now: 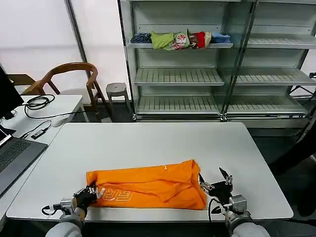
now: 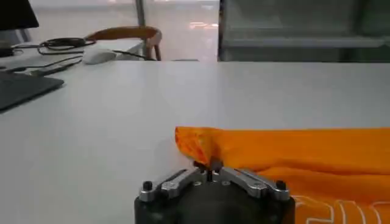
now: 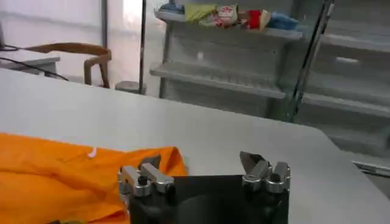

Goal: Fold and organize the clothes.

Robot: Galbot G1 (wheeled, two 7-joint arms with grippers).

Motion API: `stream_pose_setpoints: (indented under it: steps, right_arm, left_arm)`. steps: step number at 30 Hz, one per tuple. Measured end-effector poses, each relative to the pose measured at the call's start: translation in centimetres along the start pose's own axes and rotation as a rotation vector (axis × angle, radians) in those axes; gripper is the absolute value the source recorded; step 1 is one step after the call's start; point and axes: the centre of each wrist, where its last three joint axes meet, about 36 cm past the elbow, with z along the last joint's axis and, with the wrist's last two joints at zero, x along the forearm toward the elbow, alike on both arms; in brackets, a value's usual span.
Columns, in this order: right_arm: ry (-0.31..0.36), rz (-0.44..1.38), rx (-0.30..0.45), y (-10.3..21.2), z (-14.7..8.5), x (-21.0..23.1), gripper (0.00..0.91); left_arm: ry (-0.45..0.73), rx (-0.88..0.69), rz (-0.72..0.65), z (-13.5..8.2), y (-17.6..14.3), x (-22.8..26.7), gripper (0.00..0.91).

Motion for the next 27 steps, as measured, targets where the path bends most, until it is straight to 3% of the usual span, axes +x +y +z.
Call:
stream_pose_setpoints:
  steps: [18,27]
  right_arm:
    - [-0.026,-0.01,0.007,0.5,-0.6,-1.1,0.907]
    - [-0.035,0.014,0.017,0.0,-1.0,-1.3,0.907]
  left_arm:
    - [-0.049,-0.104,-0.188,-6.0,9.8,-1.0,0.01]
    - [-0.076,-0.118,-0.158,-8.2,8.8,0.6,0.01]
